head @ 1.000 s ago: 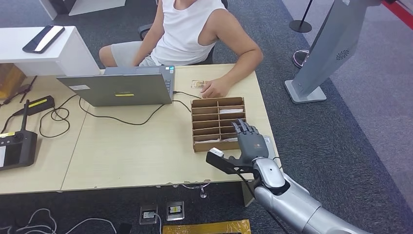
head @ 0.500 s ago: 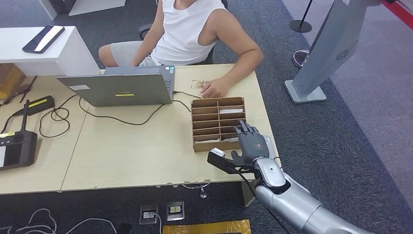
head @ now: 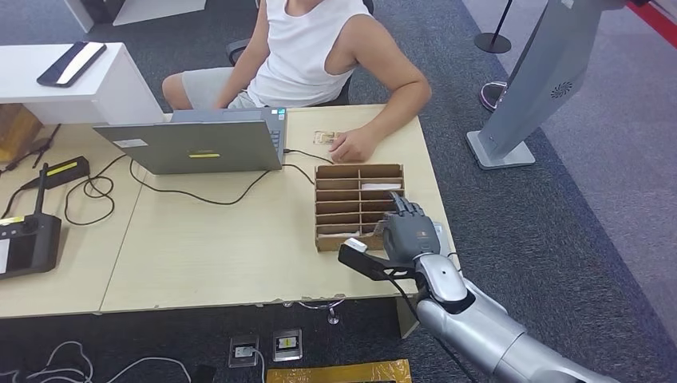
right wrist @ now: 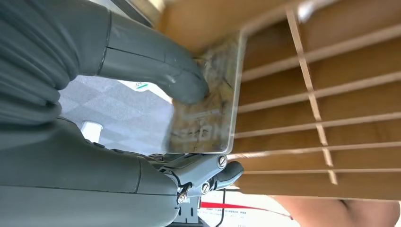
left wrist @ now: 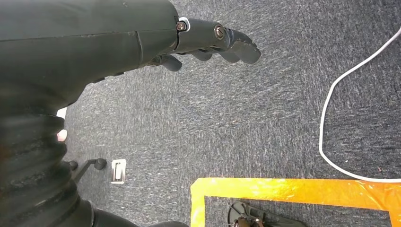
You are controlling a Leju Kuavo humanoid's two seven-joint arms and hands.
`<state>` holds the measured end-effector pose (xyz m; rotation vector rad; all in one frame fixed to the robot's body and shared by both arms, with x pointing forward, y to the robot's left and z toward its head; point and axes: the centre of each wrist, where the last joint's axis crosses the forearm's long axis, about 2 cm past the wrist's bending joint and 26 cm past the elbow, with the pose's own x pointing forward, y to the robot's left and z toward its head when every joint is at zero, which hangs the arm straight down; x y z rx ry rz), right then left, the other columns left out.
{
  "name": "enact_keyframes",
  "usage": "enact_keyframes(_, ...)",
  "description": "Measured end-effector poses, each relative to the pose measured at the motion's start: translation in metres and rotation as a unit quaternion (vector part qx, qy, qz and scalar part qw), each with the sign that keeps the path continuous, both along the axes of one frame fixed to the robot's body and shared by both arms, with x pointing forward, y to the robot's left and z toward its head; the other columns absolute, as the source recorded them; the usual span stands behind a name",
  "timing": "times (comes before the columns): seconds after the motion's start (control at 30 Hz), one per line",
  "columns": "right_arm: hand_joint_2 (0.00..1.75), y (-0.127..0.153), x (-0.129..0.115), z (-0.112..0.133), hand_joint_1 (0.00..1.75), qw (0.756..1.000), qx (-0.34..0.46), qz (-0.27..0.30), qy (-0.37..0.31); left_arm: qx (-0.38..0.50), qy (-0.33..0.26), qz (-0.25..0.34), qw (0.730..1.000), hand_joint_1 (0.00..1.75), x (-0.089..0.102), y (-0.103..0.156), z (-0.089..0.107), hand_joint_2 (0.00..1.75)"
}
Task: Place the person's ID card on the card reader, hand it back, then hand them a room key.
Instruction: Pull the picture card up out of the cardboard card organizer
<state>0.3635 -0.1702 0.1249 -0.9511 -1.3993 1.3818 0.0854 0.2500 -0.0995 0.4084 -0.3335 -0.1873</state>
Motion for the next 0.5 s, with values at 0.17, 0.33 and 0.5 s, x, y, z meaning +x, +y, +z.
enact_keyframes(0.17, 1.75, 0.006, 0.002, 0.003, 1.75, 1.000, 0.005, 0.009, 0.000, 0.000, -0.001, 0.000, 1.000, 0.00, 0.001, 0.000, 0.000, 1.75)
enact_keyframes(0.33, 1.75, 0.012, 0.004, 0.005, 1.75, 1.000, 0.010, 0.022, -0.005, 0.001, -0.002, 0.000, 1.000, 0.00, 0.000, 0.000, 0.000, 1.75)
enact_keyframes(0.5, 1.75, 0.015, 0.009, 0.010, 1.75, 0.999, 0.014, 0.023, -0.023, 0.001, -0.003, -0.001, 1.000, 0.00, 0.000, 0.000, 0.000, 1.75)
